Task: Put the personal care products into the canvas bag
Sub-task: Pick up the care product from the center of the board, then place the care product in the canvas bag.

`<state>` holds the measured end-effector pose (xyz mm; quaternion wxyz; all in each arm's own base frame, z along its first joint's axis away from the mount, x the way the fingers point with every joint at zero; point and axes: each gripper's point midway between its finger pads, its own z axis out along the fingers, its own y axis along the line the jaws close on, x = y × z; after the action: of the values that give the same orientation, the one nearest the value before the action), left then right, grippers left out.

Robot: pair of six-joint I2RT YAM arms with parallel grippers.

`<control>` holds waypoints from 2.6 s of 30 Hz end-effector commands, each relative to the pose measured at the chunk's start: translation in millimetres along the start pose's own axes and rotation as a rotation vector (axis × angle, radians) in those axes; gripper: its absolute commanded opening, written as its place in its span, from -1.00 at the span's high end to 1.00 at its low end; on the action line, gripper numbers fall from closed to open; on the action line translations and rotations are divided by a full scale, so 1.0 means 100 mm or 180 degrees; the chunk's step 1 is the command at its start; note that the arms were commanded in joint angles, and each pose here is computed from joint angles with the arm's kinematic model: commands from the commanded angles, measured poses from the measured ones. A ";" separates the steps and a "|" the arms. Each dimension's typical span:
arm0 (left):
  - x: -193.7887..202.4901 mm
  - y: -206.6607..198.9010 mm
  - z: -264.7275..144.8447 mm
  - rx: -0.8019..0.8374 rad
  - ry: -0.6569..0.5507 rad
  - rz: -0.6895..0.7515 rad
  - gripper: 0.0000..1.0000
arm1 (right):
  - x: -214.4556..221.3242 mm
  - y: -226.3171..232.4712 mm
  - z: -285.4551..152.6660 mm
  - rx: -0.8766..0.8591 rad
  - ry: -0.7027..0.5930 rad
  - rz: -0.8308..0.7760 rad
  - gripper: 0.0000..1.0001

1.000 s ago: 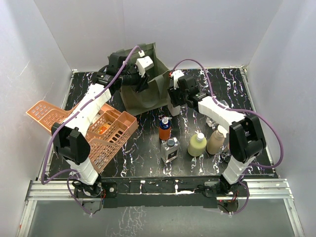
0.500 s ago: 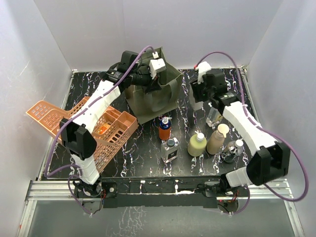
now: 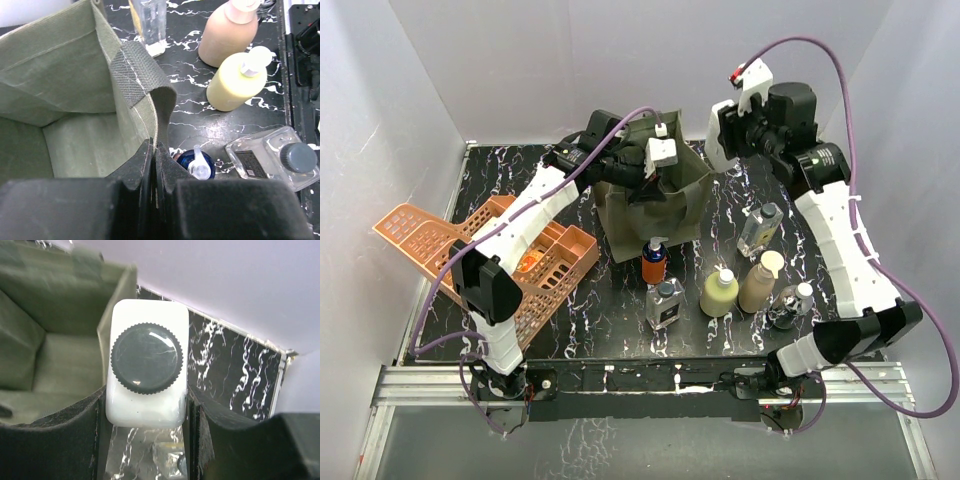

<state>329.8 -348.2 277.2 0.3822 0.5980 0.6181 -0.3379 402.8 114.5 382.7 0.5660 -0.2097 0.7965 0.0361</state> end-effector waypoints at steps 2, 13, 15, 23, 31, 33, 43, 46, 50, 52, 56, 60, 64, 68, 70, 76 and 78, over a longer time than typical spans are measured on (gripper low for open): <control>-0.19 -0.17 -0.02 0.0267 -0.0177 0.0147 0.92 | -1.13 -0.09 -0.36 0.0051 -0.1025 -0.0098 0.85; -0.26 0.00 -0.09 -0.0154 -0.0172 -0.0066 -0.45 | -1.86 0.43 -0.60 -0.0232 -0.1552 -0.0210 0.84; -0.34 0.06 -0.18 -0.0326 -0.0158 -0.0047 -0.67 | -1.91 0.53 -0.61 -0.0355 -0.1590 -0.0185 0.84; -0.51 0.08 -0.55 -0.0715 -0.0112 -0.0049 -0.80 | -1.66 0.67 -0.21 -0.0363 -0.1301 -0.0070 0.84; -0.40 0.19 -0.89 -0.1099 -0.0154 -0.0329 -0.80 | -1.39 0.72 0.09 -0.0337 -0.1064 0.0057 0.85; -0.38 0.32 -1.02 -0.1309 -0.0248 -0.0526 -0.77 | -1.34 0.75 0.15 -0.0352 -0.1025 0.0097 0.85; -0.03 0.71 -1.04 -0.2030 -0.0355 -0.1419 -0.40 | -1.01 0.73 0.49 -0.0166 -0.0784 0.0267 0.85; 0.08 0.74 -0.98 -0.2146 -0.0260 -0.1489 -0.28 | -0.95 0.72 0.52 -0.0132 -0.0753 0.0247 0.85; 0.16 0.82 -0.96 -0.2272 -0.0220 -0.1514 0.04 | -0.86 0.65 0.54 0.0014 -0.0715 0.0210 0.84; 0.19 0.83 -0.93 -0.2278 -0.0208 -0.1535 0.29 | -0.81 0.60 0.53 0.0112 -0.0699 0.0177 0.84; 0.29 0.79 -0.92 -0.2279 -0.0137 -0.1527 0.97 | -0.69 0.44 0.53 0.0397 -0.0641 0.0030 0.84; 0.41 0.75 -1.03 -0.2414 0.0057 -0.1444 1.00 | -0.54 0.25 0.55 0.0744 -0.0527 -0.0243 0.84; 0.48 0.68 -1.13 -0.2488 0.0190 -0.1385 1.00 | -0.44 0.14 0.57 0.0957 -0.0430 -0.0416 0.84; 0.49 0.64 -1.15 -0.2459 0.0212 -0.1338 1.00 | -0.41 0.05 0.57 0.1125 -0.0372 -0.0522 0.84; 0.46 0.63 -1.11 -0.2392 0.0166 -0.1332 1.00 | -0.47 0.09 0.57 0.1033 -0.0403 -0.0520 0.85; 0.39 0.61 -1.01 -0.2212 0.0066 -0.1390 1.00 | -0.71 0.60 0.51 0.0101 -0.0632 -0.0372 0.84; 0.39 0.62 -0.98 -0.2184 0.0051 -0.1405 1.00 | -0.75 0.69 0.50 -0.0007 -0.0651 -0.0375 0.84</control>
<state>393.9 -237.3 289.5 0.4822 0.2855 0.8118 -0.1641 449.5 190.8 304.4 0.5183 -0.2716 0.8096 -0.0460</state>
